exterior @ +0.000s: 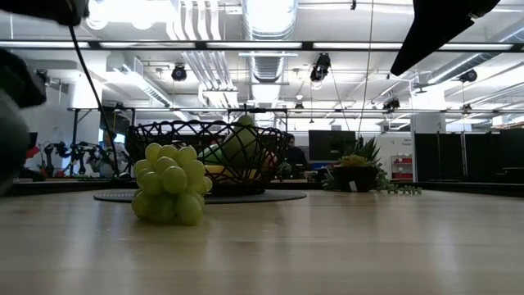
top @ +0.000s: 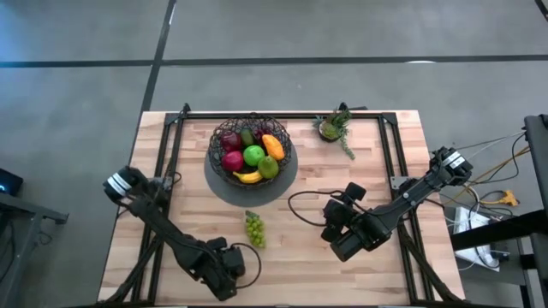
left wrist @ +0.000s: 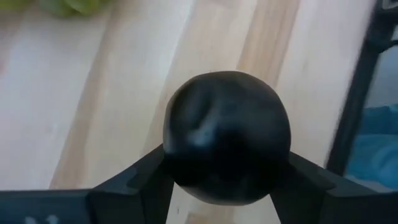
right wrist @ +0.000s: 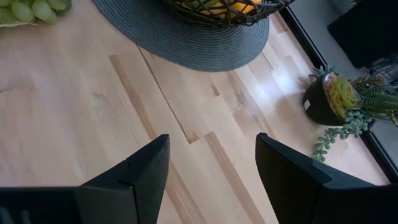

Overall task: Build produce basket
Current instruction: Put the black plum into the black wire basket, then put the green grapes into the black wire basket, then return to Home Position

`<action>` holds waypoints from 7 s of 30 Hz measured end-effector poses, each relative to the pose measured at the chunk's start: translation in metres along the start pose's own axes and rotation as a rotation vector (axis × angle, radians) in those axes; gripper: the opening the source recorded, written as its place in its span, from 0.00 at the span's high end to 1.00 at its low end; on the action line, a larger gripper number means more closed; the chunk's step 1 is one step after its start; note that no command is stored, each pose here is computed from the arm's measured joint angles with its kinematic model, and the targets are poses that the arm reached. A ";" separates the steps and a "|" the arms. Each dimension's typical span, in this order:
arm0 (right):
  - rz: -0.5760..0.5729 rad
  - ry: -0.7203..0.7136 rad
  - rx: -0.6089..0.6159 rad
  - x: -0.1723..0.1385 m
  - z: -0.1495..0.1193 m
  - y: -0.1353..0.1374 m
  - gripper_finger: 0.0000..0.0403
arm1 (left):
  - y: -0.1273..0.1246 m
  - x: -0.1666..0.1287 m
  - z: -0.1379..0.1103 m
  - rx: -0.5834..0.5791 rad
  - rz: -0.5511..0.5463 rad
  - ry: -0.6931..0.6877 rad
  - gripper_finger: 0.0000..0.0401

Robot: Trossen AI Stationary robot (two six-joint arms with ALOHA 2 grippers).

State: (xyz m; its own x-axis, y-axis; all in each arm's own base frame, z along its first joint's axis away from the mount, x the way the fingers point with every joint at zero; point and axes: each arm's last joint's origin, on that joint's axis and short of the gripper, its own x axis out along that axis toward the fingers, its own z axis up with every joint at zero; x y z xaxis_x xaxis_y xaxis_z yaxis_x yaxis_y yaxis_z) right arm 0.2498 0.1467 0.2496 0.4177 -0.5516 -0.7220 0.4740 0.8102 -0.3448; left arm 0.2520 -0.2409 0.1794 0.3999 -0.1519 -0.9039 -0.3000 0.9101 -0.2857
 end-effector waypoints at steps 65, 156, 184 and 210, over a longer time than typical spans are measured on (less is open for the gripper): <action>-0.001 -0.079 0.100 -0.001 0.003 0.004 0.45 | 0.177 -0.146 0.130 -0.427 0.092 -0.247 0.19; 0.013 -0.157 0.178 0.000 0.008 0.008 0.45 | 0.237 -0.178 0.154 -0.622 0.486 -0.974 0.98; 0.022 -0.154 0.184 0.000 0.009 0.009 0.45 | 0.284 -0.107 0.153 -0.679 0.650 -0.854 0.98; 0.214 -0.039 0.043 -0.021 0.025 0.010 0.45 | 0.273 -0.191 0.096 -0.651 0.522 -0.850 0.50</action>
State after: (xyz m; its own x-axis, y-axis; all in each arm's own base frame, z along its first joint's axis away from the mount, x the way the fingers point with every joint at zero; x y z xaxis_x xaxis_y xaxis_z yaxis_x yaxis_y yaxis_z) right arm 0.2654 0.1616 0.2768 0.5418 -0.3762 -0.7516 0.4039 0.9007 -0.1597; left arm 0.1765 0.0736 0.3044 0.4709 0.7064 -0.5285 -0.8822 0.3820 -0.2755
